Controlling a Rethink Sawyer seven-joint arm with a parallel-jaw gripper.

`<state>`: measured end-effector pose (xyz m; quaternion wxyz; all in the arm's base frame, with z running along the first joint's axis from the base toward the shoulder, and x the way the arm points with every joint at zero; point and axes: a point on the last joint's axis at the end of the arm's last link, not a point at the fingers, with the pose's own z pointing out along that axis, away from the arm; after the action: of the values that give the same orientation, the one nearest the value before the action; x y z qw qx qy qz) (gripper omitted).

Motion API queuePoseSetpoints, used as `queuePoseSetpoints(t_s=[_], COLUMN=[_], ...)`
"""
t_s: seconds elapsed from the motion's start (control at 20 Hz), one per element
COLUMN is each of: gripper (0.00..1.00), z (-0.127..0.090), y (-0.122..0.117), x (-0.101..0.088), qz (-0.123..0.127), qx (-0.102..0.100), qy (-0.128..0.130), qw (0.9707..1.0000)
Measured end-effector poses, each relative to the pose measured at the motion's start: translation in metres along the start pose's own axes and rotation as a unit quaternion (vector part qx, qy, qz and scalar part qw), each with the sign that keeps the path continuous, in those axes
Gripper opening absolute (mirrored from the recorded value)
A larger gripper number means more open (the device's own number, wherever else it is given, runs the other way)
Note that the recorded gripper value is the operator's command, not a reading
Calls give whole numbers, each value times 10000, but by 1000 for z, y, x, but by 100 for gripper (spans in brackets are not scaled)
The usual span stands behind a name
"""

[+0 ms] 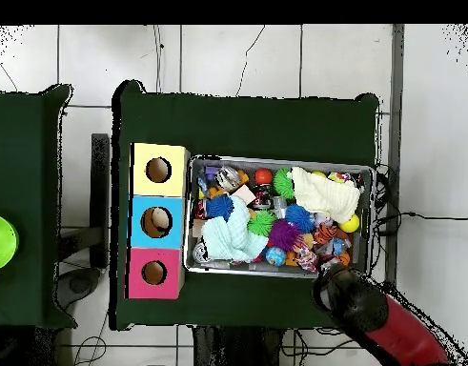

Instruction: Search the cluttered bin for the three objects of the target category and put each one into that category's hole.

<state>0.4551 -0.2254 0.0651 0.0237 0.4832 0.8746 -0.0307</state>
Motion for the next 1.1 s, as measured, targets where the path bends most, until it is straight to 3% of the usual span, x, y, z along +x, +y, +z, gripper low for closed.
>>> queuePoseSetpoints(t_s=[0.25, 0.4, 0.65, 0.85, 1.1], gripper=[100, 100, 100, 100, 100], z=[-5, -2, 14, 25, 33], y=[-8, -21, -48, -60, -61], x=[-16, -35, -60, -65, -59], qz=[25, 114, 288, 297, 137], qx=[64, 83, 100, 140, 157], qy=[45, 45, 31, 54, 117], qw=[10000, 9999, 9995, 9994, 9997])
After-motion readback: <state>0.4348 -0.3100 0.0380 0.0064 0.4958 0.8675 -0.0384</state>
